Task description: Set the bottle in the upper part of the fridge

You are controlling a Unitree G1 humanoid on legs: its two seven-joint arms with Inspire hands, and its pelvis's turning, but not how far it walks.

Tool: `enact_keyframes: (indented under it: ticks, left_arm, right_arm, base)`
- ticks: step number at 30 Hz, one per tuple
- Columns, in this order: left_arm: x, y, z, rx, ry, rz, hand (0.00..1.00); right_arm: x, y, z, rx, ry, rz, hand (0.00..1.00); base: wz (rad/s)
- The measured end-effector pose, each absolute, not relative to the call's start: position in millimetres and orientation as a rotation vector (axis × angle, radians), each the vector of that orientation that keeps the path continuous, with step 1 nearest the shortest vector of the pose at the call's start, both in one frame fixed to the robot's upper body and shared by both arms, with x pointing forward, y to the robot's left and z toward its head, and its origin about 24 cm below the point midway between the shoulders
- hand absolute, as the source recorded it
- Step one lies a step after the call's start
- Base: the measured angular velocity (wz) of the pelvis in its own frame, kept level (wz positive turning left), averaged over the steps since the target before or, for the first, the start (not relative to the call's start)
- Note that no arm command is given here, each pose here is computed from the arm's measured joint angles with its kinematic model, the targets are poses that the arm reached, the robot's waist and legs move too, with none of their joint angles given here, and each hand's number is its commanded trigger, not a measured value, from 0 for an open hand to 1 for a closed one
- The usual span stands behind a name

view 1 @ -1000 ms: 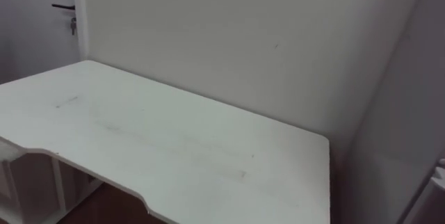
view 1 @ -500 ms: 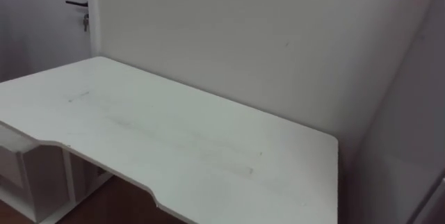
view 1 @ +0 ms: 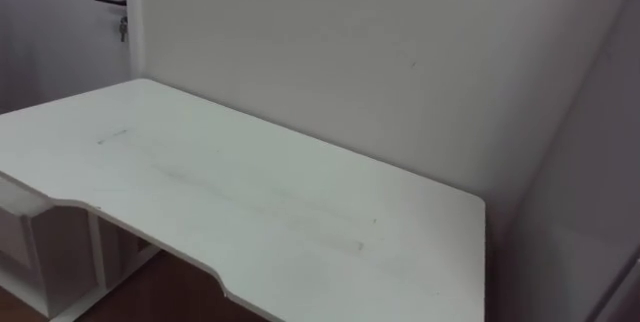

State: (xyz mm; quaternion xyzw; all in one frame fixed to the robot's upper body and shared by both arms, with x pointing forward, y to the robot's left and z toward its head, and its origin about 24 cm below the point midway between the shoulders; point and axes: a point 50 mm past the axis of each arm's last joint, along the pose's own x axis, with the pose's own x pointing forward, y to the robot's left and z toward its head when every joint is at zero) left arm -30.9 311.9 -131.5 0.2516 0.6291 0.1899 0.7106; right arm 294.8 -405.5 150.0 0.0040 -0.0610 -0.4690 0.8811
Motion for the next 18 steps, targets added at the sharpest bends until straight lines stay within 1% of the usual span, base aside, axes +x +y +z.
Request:
enact_keyframes:
  ticks: [14,18]
  left_arm:
    - [-28.3,307.6,-133.3,0.569,1.385,0.381,0.00]
    - [-31.5,307.5,-133.2,0.568,1.396,0.378,0.00]
  right_arm:
    - [295.5,-403.3,155.2,-0.012,-0.146,-0.986,0.00]
    - [294.9,-402.2,156.5,-0.096,-0.143,-0.990,0.00]
  base:
    - [0.00]
    - [0.00]
